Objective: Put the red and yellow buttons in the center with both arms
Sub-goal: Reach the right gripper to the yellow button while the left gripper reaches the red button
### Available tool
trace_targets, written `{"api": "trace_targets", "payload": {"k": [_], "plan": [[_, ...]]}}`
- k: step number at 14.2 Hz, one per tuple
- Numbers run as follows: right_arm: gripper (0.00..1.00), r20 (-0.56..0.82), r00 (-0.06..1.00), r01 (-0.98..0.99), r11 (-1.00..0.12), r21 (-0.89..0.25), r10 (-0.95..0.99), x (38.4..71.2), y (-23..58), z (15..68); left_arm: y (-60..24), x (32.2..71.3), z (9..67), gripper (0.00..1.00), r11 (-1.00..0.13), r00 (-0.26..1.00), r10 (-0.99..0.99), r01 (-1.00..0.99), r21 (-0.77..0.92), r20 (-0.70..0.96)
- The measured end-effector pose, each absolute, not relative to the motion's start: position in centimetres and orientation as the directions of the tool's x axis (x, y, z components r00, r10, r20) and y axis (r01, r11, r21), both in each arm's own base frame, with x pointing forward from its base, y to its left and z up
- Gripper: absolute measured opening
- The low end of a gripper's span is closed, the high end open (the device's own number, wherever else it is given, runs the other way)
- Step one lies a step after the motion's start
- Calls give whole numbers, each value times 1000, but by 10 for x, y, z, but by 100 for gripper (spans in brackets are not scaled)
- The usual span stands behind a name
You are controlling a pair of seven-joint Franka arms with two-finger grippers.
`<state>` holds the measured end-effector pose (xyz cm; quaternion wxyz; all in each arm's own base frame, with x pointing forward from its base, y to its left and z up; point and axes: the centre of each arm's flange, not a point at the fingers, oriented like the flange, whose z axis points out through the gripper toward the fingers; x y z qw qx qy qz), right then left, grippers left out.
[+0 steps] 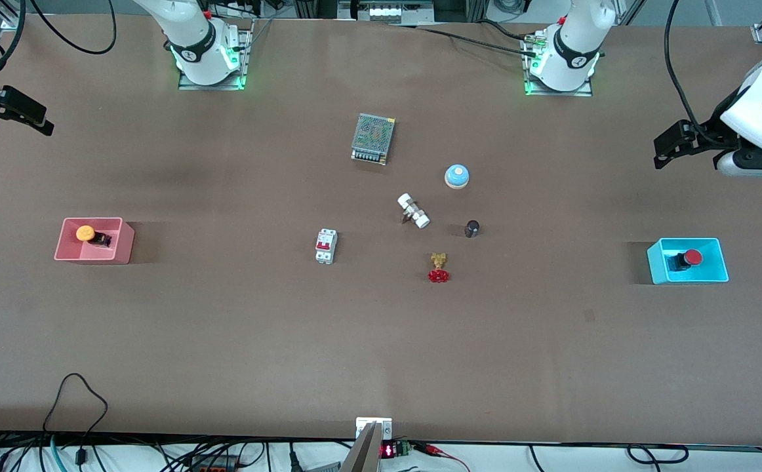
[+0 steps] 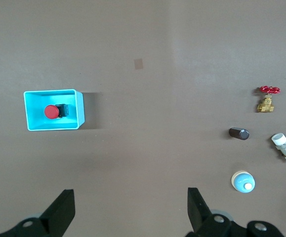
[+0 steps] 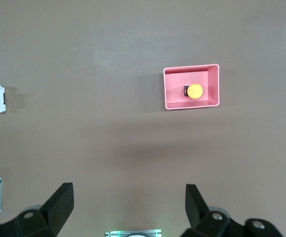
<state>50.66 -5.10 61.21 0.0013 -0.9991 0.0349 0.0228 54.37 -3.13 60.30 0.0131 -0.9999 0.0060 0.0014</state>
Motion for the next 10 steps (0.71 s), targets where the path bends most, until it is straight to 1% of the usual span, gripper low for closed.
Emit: {"api": "trace_targets", "payload": {"k": [7, 10], "plan": [[100, -47, 996, -70, -998, -1, -70, 508, -51, 611, -30, 544, 602, 100, -1000, 1000, -9, -9, -26, -6], [100, -40, 997, -73, -997, 1, -73, 513, -52, 606, -30, 544, 602, 100, -1000, 1000, -9, -9, -26, -6]]}}
